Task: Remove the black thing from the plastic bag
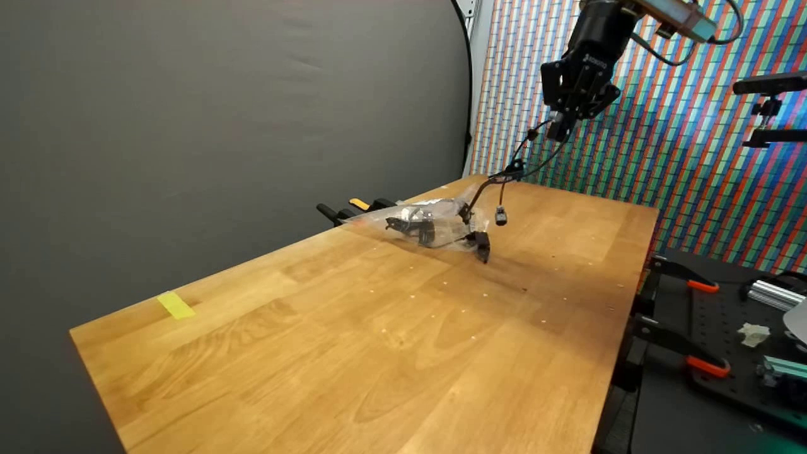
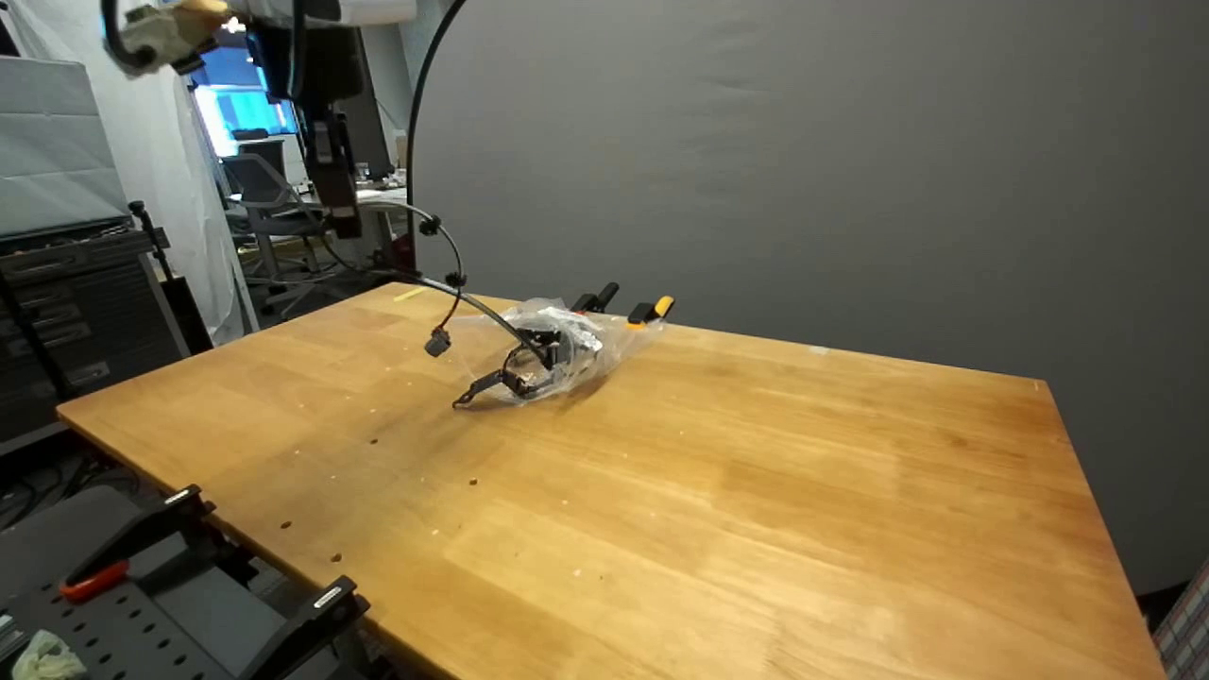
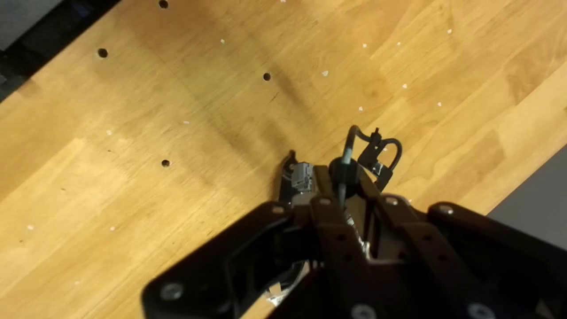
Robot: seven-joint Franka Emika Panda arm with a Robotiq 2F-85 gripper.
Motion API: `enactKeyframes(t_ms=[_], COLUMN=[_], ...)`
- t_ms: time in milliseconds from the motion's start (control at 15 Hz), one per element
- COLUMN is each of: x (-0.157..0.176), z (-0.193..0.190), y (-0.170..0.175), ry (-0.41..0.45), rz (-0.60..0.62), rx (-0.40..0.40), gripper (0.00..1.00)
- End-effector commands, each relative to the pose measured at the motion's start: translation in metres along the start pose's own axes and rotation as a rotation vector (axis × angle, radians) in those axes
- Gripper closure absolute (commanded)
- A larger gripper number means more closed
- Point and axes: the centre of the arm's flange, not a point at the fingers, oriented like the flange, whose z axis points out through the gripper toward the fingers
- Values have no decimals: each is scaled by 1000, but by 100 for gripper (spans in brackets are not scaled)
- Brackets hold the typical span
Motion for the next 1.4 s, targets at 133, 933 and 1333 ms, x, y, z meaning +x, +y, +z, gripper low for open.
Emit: enactKeyframes(t_ms=[133, 933, 1333], x=[-53, -74, -17], z=[-84, -199, -200], y=[-2, 75, 142], ry=[98, 142, 324], rz=[-31, 167, 399], rx=[-31, -271, -456], gripper=[96, 96, 96])
